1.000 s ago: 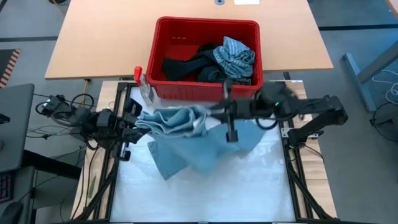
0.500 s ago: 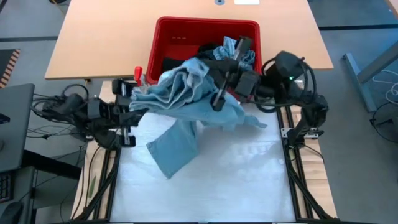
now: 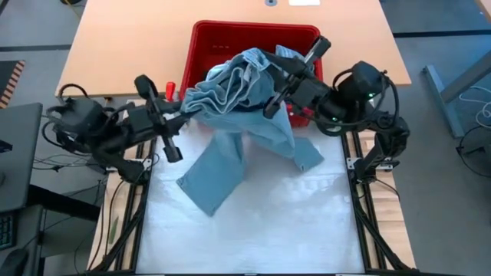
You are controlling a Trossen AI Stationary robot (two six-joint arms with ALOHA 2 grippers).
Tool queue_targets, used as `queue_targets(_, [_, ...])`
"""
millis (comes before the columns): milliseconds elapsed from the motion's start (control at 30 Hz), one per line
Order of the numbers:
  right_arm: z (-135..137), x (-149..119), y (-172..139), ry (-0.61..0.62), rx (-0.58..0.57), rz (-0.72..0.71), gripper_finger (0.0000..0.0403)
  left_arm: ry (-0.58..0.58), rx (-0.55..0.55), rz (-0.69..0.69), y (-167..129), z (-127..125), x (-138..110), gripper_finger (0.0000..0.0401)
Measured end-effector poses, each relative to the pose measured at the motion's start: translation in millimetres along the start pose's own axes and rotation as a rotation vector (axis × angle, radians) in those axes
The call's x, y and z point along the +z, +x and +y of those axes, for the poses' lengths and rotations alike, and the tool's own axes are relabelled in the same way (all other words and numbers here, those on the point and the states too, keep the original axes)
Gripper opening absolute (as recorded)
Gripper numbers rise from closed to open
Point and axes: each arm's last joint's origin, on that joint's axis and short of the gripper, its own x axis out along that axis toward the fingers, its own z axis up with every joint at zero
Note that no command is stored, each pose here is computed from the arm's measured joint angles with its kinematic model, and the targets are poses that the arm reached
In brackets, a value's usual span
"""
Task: Fold laundry
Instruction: Fold the blue pants from the red laundry bin
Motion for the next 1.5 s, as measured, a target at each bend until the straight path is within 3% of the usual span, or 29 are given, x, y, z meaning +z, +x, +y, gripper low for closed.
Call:
queue_targets(133, [-2,1,0,-0.044,-0.013,-0.022,0.0034,0.013,0.002,-0.001,0,8,14,0.0027])
queue_targets(200, [-6,3,0,-0.052,-0.079,0.010,0.0034,0.025,-0.004,0.003,1,9,17,0.0027])
queue_targets(300, [-8,5,0,-0.083,-0.073,-0.060,0.0034,0.028,-0.035,0.016,2,7,18,0.0027])
queue_targets(400, [-7,9,-1,-0.082,-0.136,-0.037,0.0034,0.027,-0.040,0.022,2,7,17,0.0027])
queue_targets(567, [8,-6,-3,-0.248,0.081,0.135,0.0034,0.042,-0.029,0.048,1,8,15,0.0027])
queue_targets(667, [4,-16,4,-0.086,0.001,0.205,0.0034,0.042,-0.021,0.052,-1,10,15,0.0027])
queue_targets(800, [-6,-25,-10,0.031,0.273,0.156,0.0034,0.052,-0.023,0.062,-1,10,14,0.0026])
queue_targets(900, [-11,-31,-6,0.139,0.153,0.271,0.0034,0.062,-0.030,0.070,0,8,12,0.0026])
queue_targets(1000, [-5,-31,-7,0.126,0.302,0.163,0.0034,0.069,-0.017,0.080,2,9,11,0.0026])
queue_targets(1033, [-5,-28,-9,0.116,0.303,0.149,0.0034,0.065,-0.016,0.079,2,10,11,0.0026])
queue_targets(1167, [-21,-14,-7,0.125,0.046,0.164,0.0034,0.042,-0.013,0.060,1,12,13,0.0026])
queue_targets(1267, [-19,-7,-9,0.139,0.115,0.043,0.0034,0.028,-0.023,0.060,1,12,13,0.0026])
queue_targets(1400, [-11,-11,-16,0.042,0.135,0.229,0.0034,-0.023,-0.098,0.069,-3,12,9,0.0026])
queue_targets(1500, [-11,-14,-15,0.025,0.124,0.267,0.0034,-0.054,-0.139,0.104,-8,16,6,0.0026])
